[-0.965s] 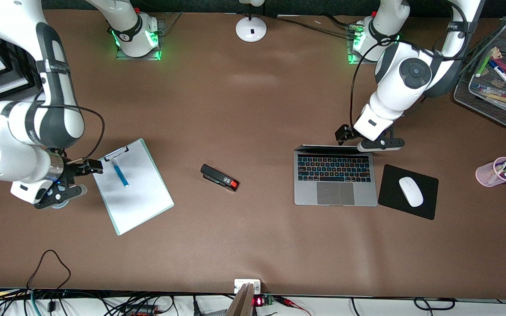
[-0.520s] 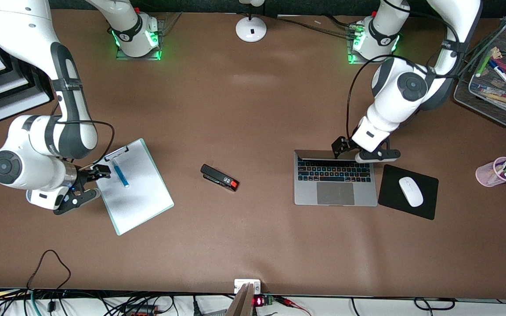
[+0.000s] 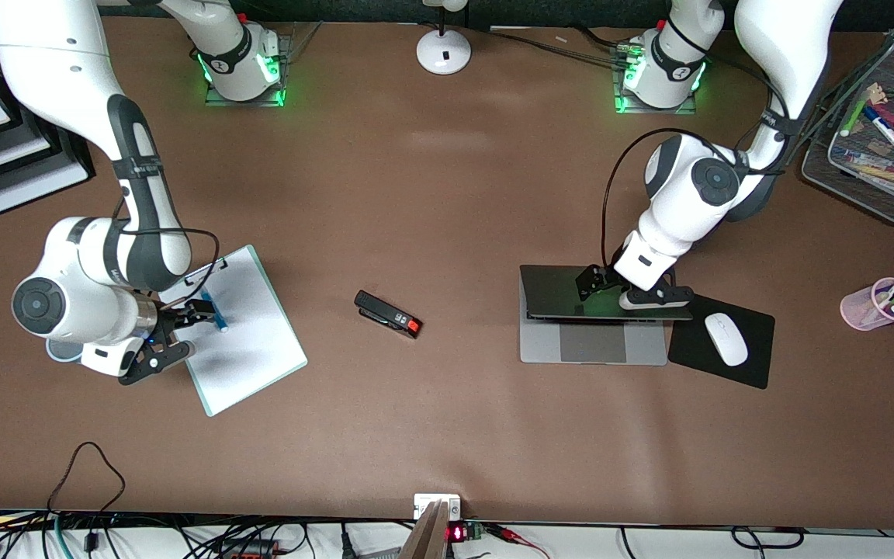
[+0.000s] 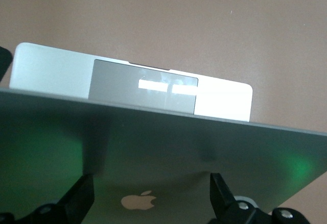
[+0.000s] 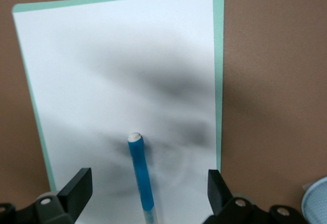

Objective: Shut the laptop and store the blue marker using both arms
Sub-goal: 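Push the lid down with the left gripper while the right gripper grasps the marker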

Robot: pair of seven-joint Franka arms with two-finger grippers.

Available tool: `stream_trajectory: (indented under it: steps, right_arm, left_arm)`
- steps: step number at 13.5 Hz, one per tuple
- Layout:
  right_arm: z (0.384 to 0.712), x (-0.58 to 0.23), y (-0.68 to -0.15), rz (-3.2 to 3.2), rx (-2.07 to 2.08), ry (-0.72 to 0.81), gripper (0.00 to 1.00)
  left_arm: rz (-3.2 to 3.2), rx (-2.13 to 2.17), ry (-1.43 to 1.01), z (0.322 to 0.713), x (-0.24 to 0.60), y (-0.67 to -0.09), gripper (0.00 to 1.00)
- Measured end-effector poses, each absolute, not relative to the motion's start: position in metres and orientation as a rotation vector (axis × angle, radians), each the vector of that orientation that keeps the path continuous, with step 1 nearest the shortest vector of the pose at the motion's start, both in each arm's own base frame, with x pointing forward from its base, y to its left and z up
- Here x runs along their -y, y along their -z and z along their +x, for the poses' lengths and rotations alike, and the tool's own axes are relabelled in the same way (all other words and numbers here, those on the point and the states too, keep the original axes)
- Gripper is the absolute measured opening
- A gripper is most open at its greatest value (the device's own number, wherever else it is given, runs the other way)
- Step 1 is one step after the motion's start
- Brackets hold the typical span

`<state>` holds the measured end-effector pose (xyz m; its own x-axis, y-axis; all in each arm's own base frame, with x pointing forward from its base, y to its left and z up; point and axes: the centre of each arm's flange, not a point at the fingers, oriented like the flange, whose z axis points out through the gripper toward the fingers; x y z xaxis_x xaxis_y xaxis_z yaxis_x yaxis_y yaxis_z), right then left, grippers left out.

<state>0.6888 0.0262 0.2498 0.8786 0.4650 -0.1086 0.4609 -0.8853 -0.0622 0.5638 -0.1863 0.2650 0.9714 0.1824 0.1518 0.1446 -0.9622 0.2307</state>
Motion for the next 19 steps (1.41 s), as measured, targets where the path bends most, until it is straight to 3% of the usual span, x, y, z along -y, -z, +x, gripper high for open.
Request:
stream_trajectory:
  steps: [7, 8, 11, 15, 19]
  right_arm:
    - [0.689, -0.041, -0.212, -3.012, 0.795, -0.199, 0.96]
    - [0.689, -0.041, -0.207, -3.014, 0.796, -0.199, 0.88]
    - [0.688, -0.041, -0.199, -3.013, 0.803, -0.206, 0.82]
    - [0.685, -0.049, -0.196, -3.005, 0.824, -0.22, 0.64]
    - [0.678, -0.052, -0.188, -2.997, 0.829, -0.257, 0.63]
  left_arm:
    - [2.872, -0.268, -0.248, 0.564, 0.187, -0.223, 1.0]
    - [2.872, -0.268, -0.243, 0.564, 0.188, -0.221, 1.0]
    - [2.865, -0.272, -0.252, 0.564, 0.188, -0.215, 1.0]
    - [2.854, -0.278, -0.249, 0.563, 0.19, -0.199, 1.0]
    - [2.854, -0.279, -0.239, 0.562, 0.19, -0.194, 1.0]
